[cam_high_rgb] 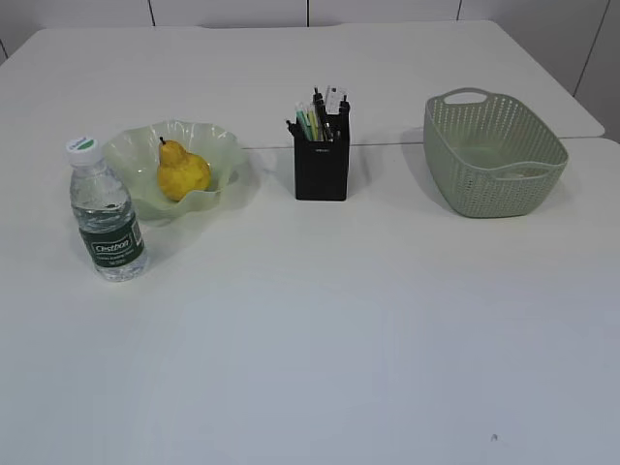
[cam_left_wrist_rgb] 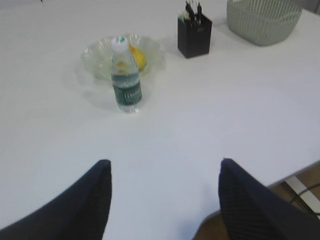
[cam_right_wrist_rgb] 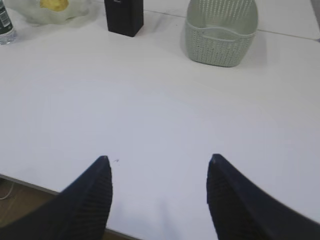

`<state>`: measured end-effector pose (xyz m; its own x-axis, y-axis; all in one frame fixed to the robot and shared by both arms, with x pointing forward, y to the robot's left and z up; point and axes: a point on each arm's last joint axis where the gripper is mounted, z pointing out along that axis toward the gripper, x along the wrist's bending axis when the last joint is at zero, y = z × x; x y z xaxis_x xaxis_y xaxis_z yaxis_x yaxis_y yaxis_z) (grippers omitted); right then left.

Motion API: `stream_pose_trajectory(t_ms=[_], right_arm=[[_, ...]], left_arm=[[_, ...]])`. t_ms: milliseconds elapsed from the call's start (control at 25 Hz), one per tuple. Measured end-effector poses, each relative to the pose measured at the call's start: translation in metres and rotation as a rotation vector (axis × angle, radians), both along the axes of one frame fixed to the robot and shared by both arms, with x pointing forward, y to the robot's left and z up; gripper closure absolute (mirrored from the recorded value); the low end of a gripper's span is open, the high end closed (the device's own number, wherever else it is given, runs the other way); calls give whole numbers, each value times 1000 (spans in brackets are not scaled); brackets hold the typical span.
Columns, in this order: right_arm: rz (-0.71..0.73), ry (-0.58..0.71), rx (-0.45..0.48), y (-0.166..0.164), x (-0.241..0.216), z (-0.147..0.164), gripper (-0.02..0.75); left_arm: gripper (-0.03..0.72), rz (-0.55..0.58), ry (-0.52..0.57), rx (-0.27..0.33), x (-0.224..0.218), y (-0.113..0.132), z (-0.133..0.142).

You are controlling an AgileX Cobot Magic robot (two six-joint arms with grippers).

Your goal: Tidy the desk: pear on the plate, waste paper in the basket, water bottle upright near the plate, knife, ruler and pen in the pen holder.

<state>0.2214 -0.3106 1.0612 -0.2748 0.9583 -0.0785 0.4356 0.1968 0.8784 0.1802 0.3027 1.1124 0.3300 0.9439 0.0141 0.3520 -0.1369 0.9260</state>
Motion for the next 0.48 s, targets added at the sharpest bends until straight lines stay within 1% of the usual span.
stream_pose_trajectory(t_ms=[120, 240, 360, 480], right_arm=[[26, 13, 28, 5, 5, -7, 262], [40, 17, 5, 6, 6, -10, 262], [46, 47, -16, 6, 7, -16, 262], [47, 52, -20, 6, 8, -18, 262]], left_arm=[[215, -10, 71, 10, 11, -3, -16], [215, -18, 119, 38, 20, -5, -30], [214, -24, 178, 61, 32, -8, -50], [215, -25, 173, 64, 41, -9, -60]])
